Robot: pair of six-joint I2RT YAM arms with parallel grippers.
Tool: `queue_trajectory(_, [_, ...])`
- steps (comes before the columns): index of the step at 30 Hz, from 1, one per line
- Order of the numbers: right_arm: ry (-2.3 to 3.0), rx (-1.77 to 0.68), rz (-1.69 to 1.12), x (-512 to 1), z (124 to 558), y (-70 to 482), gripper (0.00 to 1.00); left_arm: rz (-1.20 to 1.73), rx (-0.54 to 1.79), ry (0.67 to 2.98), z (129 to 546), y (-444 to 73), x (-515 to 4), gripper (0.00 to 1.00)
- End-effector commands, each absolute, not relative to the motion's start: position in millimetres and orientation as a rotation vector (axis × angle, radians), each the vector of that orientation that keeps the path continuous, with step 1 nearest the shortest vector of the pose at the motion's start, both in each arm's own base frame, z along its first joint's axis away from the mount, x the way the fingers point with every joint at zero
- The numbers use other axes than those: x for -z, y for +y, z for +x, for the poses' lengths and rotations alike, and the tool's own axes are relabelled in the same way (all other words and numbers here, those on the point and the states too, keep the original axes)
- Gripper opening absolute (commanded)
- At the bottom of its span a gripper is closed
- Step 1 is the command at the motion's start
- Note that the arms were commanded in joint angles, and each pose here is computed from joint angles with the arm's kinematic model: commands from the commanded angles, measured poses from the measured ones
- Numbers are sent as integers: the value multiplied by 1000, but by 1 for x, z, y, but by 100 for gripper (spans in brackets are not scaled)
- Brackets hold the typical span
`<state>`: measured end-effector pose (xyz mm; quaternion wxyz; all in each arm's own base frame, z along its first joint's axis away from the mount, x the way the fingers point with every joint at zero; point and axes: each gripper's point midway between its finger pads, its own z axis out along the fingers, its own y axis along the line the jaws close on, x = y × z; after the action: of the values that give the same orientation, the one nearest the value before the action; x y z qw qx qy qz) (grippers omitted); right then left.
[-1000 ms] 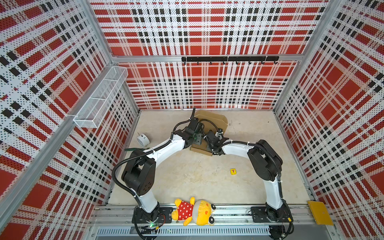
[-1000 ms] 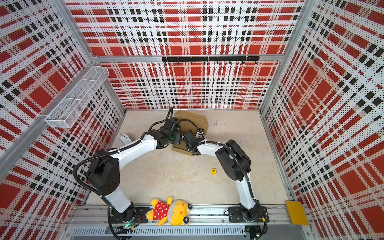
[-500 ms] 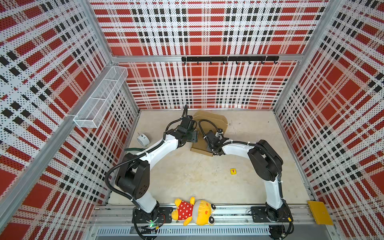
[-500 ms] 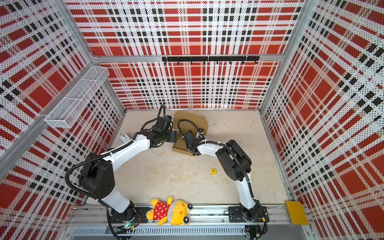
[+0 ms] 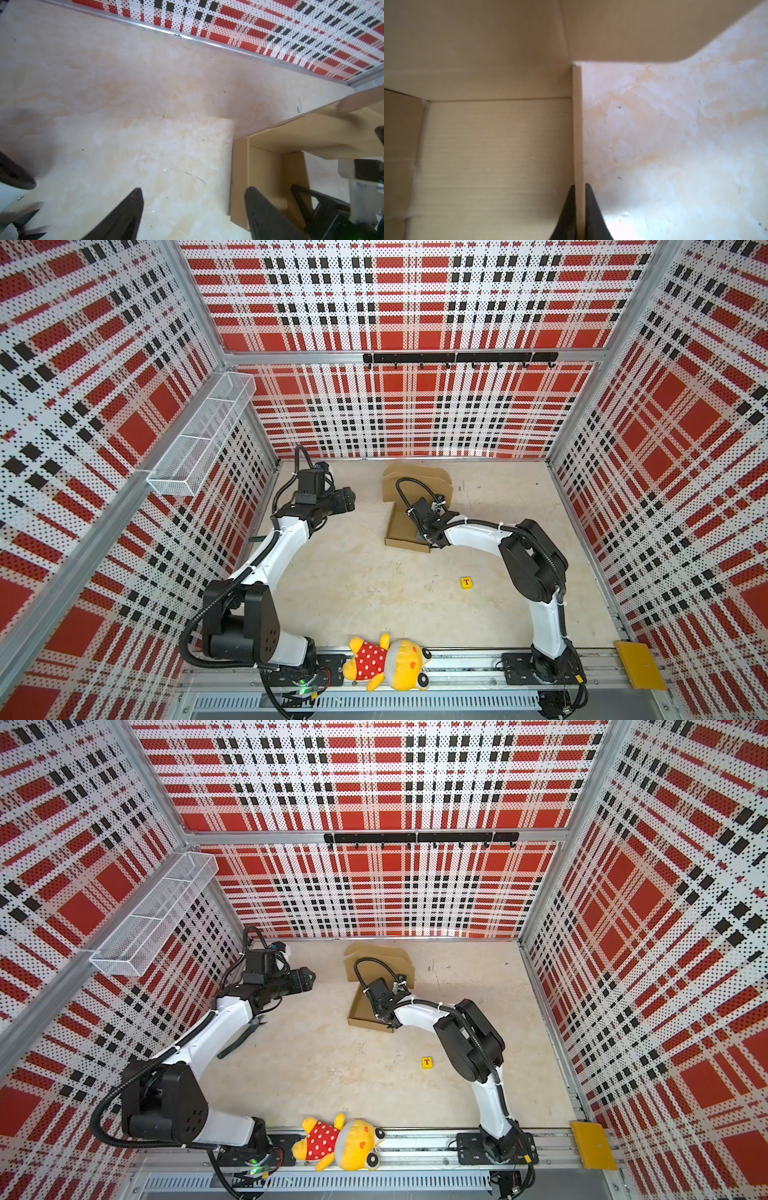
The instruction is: Fold the paper box
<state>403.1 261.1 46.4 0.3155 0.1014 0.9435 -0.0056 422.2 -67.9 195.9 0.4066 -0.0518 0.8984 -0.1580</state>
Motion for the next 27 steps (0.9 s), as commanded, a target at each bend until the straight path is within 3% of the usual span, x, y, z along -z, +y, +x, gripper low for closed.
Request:
queue_trajectory(1, [2467, 3, 253, -62, 413, 267, 17, -148, 467, 2196, 422, -66, -216, 81])
queue_trajectory(6, [2450, -37, 264, -68, 413, 267, 31, -171, 447, 2182, 424, -53, -219, 82])
queue_trajectory(18, [2460, -70, 263, -96, 392, 260, 42, -162, 442, 2172, 423, -44, -220, 89])
queue_trajectory(27, [2482, -71, 260, -109, 343, 223, 71, -166, 455, 2183, 424, -43, -214, 100])
